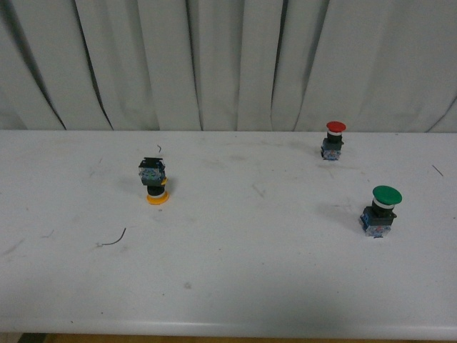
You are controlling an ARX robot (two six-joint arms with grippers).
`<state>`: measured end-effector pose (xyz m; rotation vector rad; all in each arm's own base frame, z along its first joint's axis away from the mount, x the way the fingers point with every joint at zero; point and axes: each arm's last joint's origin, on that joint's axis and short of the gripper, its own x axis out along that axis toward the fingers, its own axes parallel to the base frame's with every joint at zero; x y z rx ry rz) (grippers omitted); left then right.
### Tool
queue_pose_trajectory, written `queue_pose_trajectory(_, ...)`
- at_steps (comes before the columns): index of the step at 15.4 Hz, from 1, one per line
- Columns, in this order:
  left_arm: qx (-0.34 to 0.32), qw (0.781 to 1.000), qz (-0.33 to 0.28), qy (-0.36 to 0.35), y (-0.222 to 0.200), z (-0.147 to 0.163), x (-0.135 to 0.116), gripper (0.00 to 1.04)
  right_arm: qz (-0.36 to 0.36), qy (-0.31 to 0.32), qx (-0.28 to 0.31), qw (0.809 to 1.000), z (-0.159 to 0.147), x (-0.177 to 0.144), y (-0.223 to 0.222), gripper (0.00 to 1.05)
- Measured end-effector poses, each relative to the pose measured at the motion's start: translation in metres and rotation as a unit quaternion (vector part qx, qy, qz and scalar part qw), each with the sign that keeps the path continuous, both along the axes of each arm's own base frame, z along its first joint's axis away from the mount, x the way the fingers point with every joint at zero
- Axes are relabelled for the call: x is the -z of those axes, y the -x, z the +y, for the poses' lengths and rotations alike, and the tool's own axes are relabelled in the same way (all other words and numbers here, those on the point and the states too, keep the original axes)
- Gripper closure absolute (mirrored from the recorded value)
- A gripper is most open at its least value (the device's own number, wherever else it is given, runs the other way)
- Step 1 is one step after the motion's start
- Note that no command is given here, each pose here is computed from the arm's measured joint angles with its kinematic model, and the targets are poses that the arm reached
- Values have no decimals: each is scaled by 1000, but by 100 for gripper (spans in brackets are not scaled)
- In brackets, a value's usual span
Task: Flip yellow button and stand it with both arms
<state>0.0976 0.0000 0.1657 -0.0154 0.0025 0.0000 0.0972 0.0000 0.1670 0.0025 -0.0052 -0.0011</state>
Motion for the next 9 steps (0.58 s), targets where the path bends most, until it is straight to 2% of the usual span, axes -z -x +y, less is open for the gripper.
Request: queue_pose_trajectory(9, 0, 1000, 0, 0, 0, 0, 0, 7, 0, 0, 0, 1000, 0, 0, 0, 6)
